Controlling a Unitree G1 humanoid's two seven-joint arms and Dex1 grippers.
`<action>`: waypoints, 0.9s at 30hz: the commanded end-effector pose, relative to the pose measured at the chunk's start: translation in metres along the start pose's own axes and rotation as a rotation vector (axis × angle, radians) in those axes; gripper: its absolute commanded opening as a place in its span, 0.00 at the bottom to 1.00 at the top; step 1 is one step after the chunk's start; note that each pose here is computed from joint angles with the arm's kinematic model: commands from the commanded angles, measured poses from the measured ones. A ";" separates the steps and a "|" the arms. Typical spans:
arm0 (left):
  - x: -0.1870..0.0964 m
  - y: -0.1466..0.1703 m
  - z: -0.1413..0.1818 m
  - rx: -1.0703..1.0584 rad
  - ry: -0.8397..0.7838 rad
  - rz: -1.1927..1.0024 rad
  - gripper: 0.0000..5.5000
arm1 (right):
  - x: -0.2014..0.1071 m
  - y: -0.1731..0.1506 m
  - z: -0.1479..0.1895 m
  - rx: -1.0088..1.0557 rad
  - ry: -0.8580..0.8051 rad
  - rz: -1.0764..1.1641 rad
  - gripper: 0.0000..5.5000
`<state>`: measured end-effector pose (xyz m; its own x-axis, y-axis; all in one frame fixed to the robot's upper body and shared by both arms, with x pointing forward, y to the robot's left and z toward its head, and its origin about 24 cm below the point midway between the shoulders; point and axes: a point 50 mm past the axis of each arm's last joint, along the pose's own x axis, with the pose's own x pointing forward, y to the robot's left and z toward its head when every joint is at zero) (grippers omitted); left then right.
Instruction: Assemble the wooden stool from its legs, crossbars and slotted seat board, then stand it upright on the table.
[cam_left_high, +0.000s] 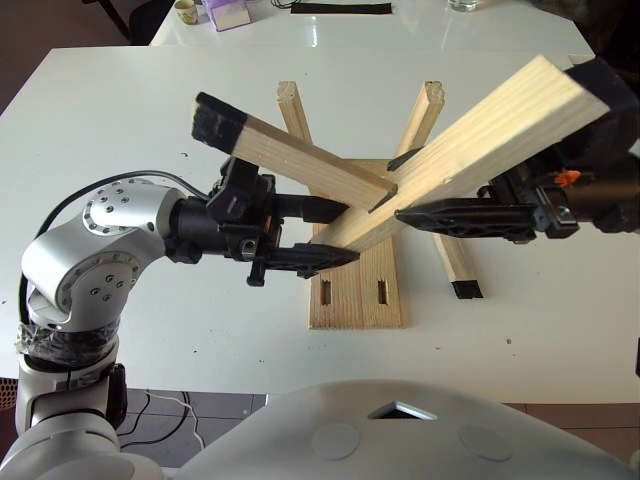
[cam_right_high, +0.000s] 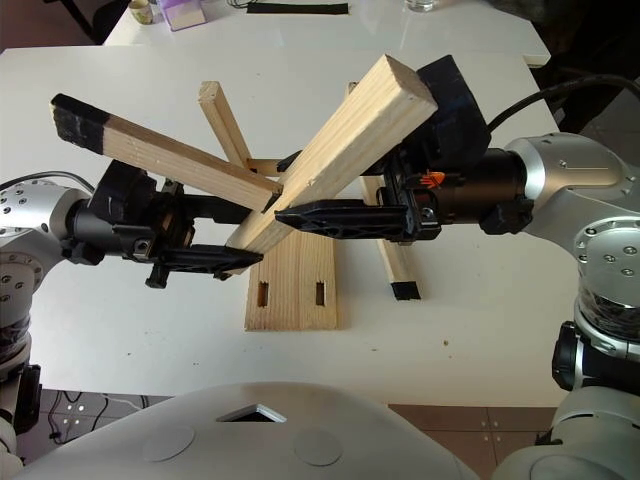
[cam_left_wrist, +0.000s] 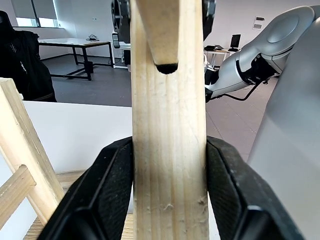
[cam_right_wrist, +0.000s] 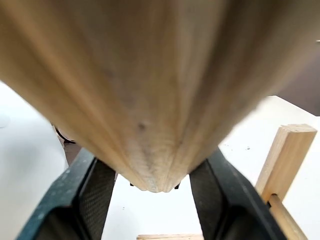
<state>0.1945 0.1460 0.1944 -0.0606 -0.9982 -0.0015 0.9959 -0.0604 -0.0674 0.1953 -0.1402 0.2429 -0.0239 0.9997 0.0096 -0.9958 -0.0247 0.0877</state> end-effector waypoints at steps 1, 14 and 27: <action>-0.002 0.003 0.009 0.040 -0.006 0.009 0.37 | -0.003 -0.001 -0.011 0.010 0.073 -0.044 0.38; -0.002 0.020 0.009 -0.036 -0.027 0.128 0.57 | -0.007 -0.003 -0.005 -0.032 0.009 -0.091 0.37; -0.058 0.013 -0.060 -0.113 0.160 0.362 0.57 | -0.031 0.001 0.008 -0.097 0.146 -0.161 0.37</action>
<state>0.2074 0.1933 0.1375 0.2338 -0.9577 -0.1681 0.9510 0.2612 -0.1657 0.1993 -0.1686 0.2552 0.1279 0.9889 -0.0756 -0.9918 0.1275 -0.0095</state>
